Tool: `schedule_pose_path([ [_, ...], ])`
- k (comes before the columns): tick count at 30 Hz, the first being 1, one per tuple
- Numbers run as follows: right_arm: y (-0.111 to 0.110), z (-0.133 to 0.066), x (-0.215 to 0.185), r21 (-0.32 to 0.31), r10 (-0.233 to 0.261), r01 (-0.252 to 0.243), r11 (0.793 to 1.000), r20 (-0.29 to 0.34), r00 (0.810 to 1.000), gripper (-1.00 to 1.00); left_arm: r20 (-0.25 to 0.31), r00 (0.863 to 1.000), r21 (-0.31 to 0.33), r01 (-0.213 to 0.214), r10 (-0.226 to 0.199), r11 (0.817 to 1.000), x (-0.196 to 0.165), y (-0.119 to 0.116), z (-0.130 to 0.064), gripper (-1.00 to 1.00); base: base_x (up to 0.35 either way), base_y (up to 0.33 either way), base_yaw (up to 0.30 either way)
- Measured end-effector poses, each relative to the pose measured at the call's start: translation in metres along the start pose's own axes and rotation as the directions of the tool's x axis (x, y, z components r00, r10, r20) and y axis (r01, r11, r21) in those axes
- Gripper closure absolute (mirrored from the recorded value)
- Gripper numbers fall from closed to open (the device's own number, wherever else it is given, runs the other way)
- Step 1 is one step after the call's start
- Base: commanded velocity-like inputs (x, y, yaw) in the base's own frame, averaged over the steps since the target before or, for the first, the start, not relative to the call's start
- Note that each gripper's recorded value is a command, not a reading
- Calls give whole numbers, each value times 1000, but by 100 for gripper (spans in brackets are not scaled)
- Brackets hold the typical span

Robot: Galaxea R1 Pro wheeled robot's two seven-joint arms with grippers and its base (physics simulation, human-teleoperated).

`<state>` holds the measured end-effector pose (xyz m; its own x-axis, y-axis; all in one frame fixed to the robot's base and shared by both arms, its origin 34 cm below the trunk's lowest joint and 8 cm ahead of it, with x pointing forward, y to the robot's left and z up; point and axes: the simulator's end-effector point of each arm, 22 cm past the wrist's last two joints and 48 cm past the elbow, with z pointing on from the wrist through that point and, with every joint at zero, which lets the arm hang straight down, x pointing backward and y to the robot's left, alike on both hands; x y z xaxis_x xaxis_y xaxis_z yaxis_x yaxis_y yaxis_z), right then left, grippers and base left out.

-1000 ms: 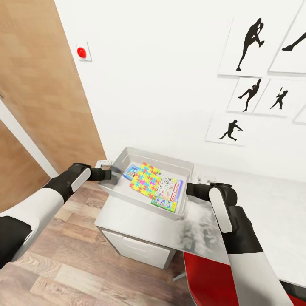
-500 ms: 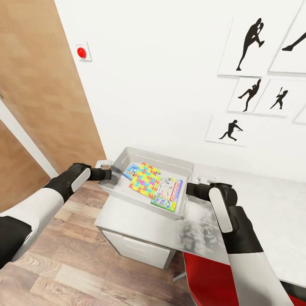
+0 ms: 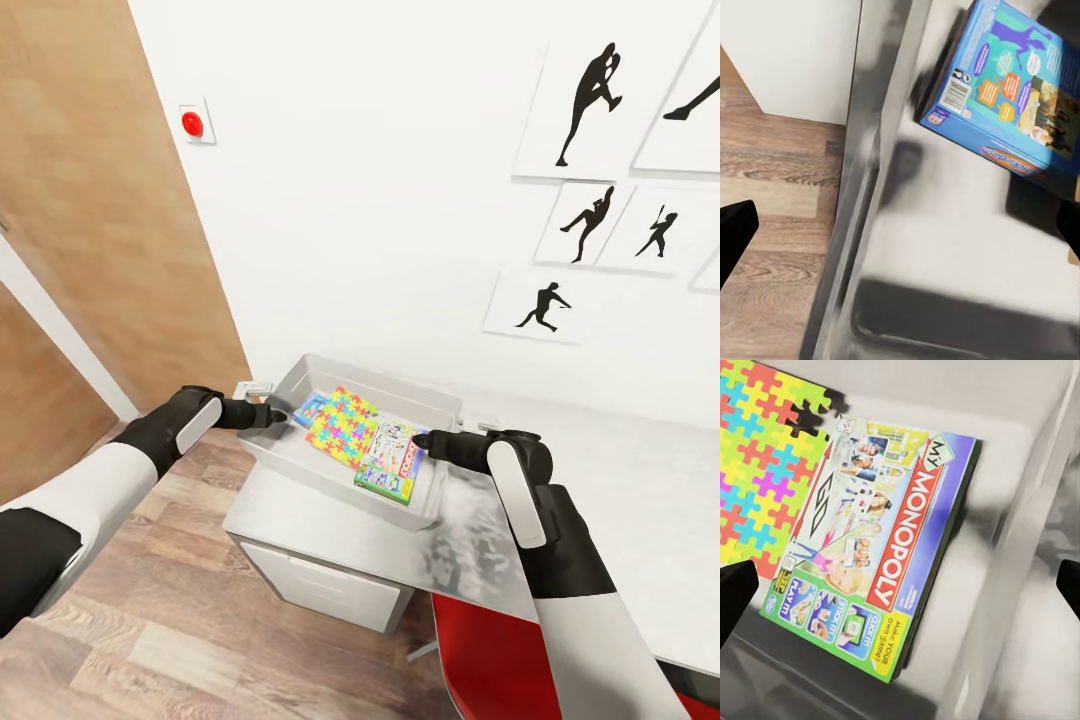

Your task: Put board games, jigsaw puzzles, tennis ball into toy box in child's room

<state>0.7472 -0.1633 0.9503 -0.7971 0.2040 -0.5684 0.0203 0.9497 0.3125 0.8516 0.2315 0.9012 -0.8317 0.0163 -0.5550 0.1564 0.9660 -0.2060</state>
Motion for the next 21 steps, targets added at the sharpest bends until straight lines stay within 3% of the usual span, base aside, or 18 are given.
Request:
schedule_pose_path([
  [21, 4, -8, -11, -8, -5, 5, 1000, 32, 999, -100, 15, 1000, 11, -2, 2, 1000, -9, -4, -3, -100, 0, 0, 0],
])
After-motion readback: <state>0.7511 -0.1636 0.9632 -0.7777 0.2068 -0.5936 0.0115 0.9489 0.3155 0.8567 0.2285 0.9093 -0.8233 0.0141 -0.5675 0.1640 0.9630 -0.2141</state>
